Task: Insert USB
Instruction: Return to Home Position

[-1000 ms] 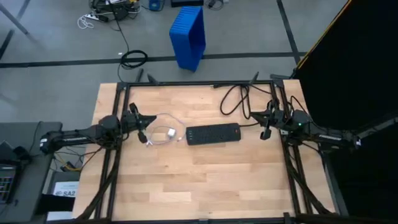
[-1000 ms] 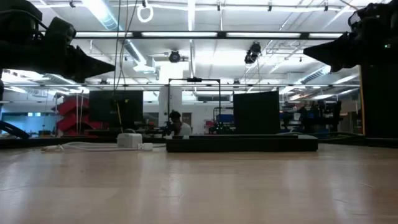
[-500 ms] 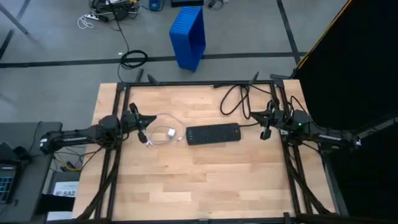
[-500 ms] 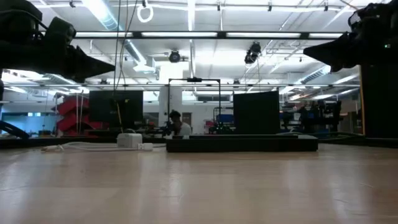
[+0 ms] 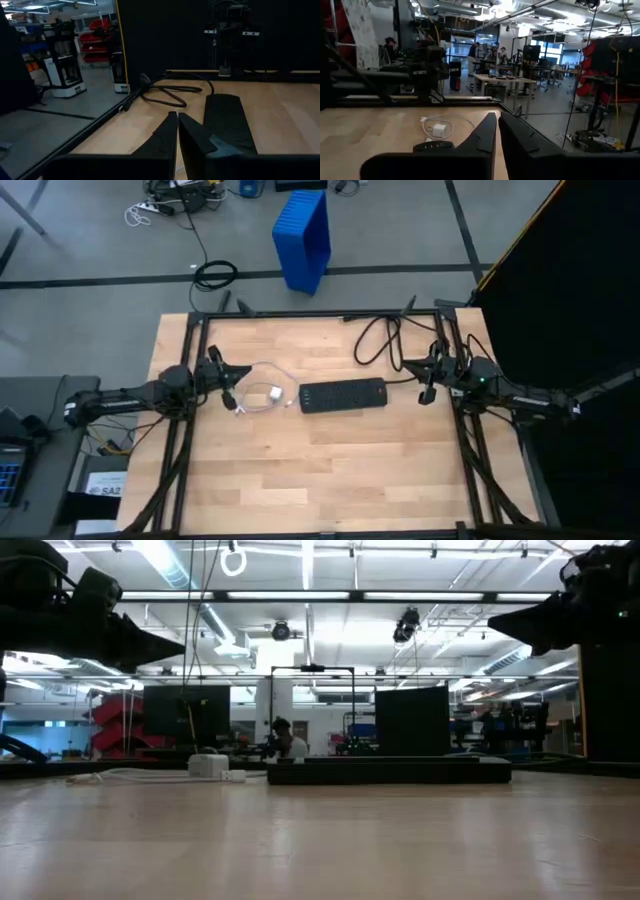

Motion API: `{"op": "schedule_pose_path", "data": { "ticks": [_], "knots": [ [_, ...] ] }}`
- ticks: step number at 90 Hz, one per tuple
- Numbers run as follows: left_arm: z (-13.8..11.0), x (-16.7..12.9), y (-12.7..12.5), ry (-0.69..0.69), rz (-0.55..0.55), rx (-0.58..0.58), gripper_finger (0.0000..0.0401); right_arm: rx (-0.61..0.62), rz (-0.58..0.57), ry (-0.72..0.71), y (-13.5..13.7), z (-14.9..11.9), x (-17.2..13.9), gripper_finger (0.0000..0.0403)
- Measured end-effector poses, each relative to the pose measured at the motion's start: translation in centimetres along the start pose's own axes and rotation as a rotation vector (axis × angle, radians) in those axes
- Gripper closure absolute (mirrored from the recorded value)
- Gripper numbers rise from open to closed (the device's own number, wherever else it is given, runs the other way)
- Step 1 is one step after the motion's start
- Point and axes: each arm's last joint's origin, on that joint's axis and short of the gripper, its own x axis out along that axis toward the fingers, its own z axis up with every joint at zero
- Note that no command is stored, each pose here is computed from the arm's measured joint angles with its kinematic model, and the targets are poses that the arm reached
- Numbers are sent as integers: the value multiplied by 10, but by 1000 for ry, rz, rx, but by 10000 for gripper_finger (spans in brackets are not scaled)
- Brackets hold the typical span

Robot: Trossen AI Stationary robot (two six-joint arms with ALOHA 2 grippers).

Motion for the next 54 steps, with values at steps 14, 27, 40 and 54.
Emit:
{"op": "schedule_pose_path", "data": {
  "ticks": [14, 27, 40, 54],
  "knots": [
    [0, 0, 0, 0, 0, 0, 400, 0, 0, 1, 0, 0, 0, 397],
    [0, 0, 0, 0, 0, 0, 400, 0, 0, 0, 0, 0, 0, 397],
    [0, 0, 0, 0, 0, 0, 400, 0, 0, 0, 0, 0, 0, 402],
    [0, 0, 0, 0, 0, 0, 400, 0, 0, 0, 0, 0, 0, 399]
  ]
}}
